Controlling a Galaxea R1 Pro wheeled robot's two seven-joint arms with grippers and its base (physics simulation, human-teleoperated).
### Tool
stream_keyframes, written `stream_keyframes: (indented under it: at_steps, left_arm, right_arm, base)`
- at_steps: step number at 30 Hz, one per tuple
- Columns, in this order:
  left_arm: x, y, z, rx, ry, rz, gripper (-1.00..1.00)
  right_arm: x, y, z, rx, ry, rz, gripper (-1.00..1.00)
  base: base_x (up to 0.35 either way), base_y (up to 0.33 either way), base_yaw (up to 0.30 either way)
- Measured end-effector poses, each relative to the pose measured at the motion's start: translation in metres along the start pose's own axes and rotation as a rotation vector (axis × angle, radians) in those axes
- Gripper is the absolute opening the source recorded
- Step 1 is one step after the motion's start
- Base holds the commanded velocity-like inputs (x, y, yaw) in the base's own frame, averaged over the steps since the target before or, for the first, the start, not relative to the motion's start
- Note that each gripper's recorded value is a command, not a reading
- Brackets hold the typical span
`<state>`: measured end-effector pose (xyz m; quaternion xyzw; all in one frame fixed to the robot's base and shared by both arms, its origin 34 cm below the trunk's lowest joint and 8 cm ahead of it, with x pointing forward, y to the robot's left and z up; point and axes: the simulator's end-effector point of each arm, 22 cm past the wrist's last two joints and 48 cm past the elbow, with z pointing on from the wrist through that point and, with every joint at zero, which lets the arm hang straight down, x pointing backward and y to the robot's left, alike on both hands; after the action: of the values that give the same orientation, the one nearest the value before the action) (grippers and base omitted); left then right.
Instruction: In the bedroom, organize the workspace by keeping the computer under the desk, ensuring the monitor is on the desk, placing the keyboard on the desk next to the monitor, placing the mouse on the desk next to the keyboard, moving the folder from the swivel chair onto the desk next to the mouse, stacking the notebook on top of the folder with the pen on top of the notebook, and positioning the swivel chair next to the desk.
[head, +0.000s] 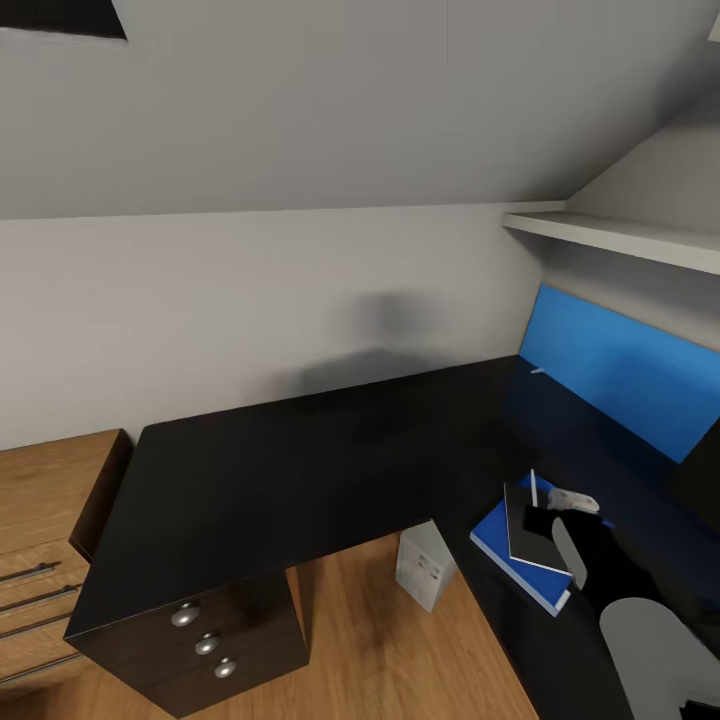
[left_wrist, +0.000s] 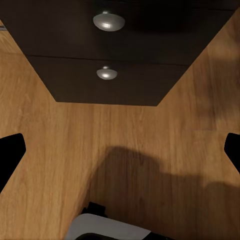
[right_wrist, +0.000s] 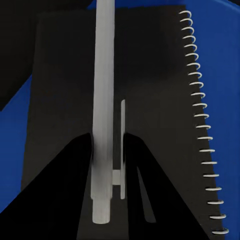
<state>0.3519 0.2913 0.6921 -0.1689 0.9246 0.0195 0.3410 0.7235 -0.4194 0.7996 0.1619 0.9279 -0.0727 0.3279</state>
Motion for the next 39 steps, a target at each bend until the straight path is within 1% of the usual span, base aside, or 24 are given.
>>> stream_keyframes:
  at_steps: [2, 6, 14, 23, 36, 37, 39]
  left_arm:
    - [0.0, 0.0, 0.0, 0.0, 0.0, 0.0, 1.0]
    - [0.0, -0.0001, 0.0, 0.0, 0.0, 0.0, 1.0]
    - [0.0, 0.0, 0.0, 0.0, 0.0, 0.0, 1.0]
    - [-0.0002, 0.0006, 0.0002, -0.001, 0.0, 0.0, 1.0]
    - [-0.0003, 0.0008, 0.0001, -0.001, -0.001, 0.0, 1.0]
    - [-0.0003, 0.0008, 0.0001, -0.001, -0.001, 0.0, 1.0]
    - [-0.0005, 0.001, 0.0002, -0.002, -0.001, -0.001, 1.0]
  right_arm:
    - [0.0025, 0.0035, -0.0002, -0.002, 0.01, -0.02, -1.0]
    - [0.0067, 0.0045, -0.0003, -0.003, 0.029, -0.027, -1.0]
    - [0.0095, 0.0047, -0.0004, -0.003, 0.041, -0.03, -1.0]
    - [0.0095, 0.0047, -0.0003, -0.003, 0.041, -0.031, -1.0]
    - [0.0093, 0.004, -0.0004, -0.001, 0.04, -0.031, -1.0]
    - [0.0093, 0.004, -0.0004, -0.001, 0.04, -0.031, 1.0]
    - [0.0093, 0.0043, -0.0004, -0.002, 0.04, -0.031, 1.0]
  base:
    - [0.0, 0.0, 0.0]
    - [0.0, 0.0, 0.0]
    - [-0.01, 0.0, 0.0]
    - [-0.133, 0.0, 0.0]
    - [-0.012, 0.0, 0.0]
    - [0.0, 0.0, 0.0]
    - [0.0, 0.0, 0.0]
